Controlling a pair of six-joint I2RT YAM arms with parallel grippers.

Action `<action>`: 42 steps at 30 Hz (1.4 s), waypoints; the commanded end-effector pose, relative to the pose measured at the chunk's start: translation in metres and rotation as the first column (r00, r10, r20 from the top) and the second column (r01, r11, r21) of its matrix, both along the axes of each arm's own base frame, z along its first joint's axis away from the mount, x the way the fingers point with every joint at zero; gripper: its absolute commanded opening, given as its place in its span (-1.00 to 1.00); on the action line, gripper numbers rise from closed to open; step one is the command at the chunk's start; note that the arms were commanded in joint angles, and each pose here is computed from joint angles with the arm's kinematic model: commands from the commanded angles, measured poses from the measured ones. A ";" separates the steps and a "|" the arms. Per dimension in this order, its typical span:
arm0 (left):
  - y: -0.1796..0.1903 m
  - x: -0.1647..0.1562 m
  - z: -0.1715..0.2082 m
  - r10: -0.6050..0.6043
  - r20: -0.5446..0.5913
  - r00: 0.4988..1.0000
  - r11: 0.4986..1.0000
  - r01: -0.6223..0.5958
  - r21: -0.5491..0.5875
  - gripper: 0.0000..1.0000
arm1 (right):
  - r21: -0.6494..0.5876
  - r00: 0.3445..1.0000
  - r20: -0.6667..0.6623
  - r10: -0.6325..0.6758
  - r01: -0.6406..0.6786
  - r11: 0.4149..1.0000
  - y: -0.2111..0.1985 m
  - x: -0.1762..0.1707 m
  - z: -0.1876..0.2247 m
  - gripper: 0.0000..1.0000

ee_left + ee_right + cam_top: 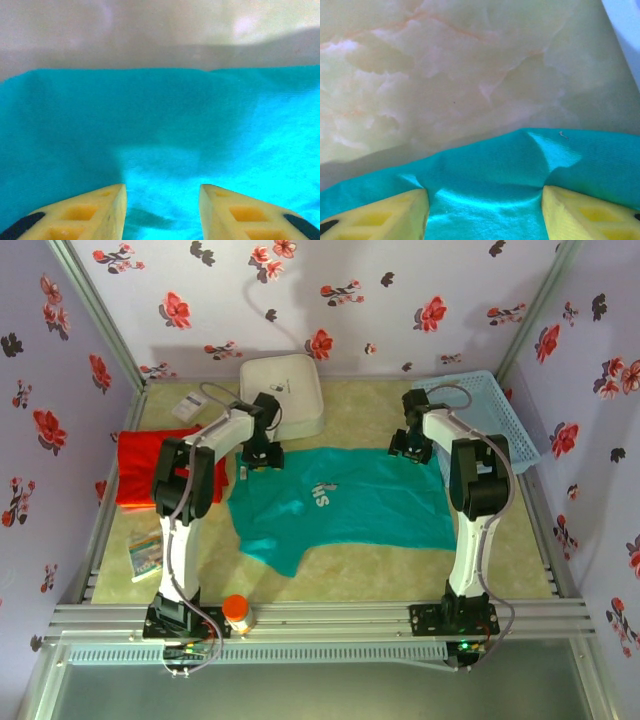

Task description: Fold and stack the t-shirts

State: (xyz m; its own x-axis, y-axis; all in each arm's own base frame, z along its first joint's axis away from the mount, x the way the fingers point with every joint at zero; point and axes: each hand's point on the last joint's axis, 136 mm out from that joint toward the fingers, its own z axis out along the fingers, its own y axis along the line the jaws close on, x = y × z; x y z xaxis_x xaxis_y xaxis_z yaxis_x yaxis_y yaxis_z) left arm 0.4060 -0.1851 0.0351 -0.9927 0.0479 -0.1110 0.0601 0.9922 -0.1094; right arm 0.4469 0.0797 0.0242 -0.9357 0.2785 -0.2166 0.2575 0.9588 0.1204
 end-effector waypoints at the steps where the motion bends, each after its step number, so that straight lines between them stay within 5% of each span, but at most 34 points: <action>1: 0.003 -0.015 0.045 -0.026 0.031 0.999 0.999 0.027 -0.029 -0.08 | 0.043 0.996 0.071 0.046 -0.049 0.998 0.013 -0.002 0.031 0.29; 4: 0.005 -0.038 0.068 -0.025 0.069 0.997 0.998 0.029 -0.063 0.00 | 0.041 0.992 0.106 0.074 -0.079 0.996 0.022 -0.017 0.050 0.36; 6: 0.012 -0.061 0.076 -0.019 0.071 0.997 0.997 0.024 -0.069 0.04 | 0.015 0.989 0.119 0.085 -0.088 0.996 0.023 -0.031 0.062 0.64; 8: 0.020 -0.085 0.079 -0.012 0.063 0.998 0.997 0.016 -0.072 0.06 | 0.015 0.986 0.134 0.094 -0.097 0.995 0.025 -0.045 0.071 0.70; 14: 0.045 -0.163 0.073 0.089 0.043 0.995 0.987 -0.082 -0.140 0.34 | 0.077 0.987 0.151 0.059 -0.071 0.994 0.023 -0.099 0.082 0.75; 20: 0.057 -0.216 0.059 0.199 0.033 0.979 0.964 -0.190 -0.187 0.32 | 0.088 0.994 0.113 0.002 -0.012 0.996 0.010 -0.152 0.072 0.77; 29: 0.057 -0.241 0.018 0.288 -0.004 0.958 0.944 -0.284 -0.167 0.08 | 0.074 0.986 0.096 -0.133 0.126 0.989 -0.018 -0.217 0.059 0.63; 42: 0.058 -0.237 -0.012 0.322 0.007 0.947 0.936 -0.317 -0.152 -0.03 | -0.037 0.941 0.048 -0.335 0.336 0.941 -0.062 -0.255 0.032 0.25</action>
State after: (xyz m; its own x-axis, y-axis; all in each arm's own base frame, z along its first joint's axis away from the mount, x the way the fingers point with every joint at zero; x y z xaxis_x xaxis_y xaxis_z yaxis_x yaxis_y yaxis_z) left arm 0.1621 -0.1277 0.0269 -0.9586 -0.2679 -0.0970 -0.2353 0.9363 -0.2606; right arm 0.2057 0.0350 0.0663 -0.8115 0.5098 -0.2855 0.4850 0.8602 0.1575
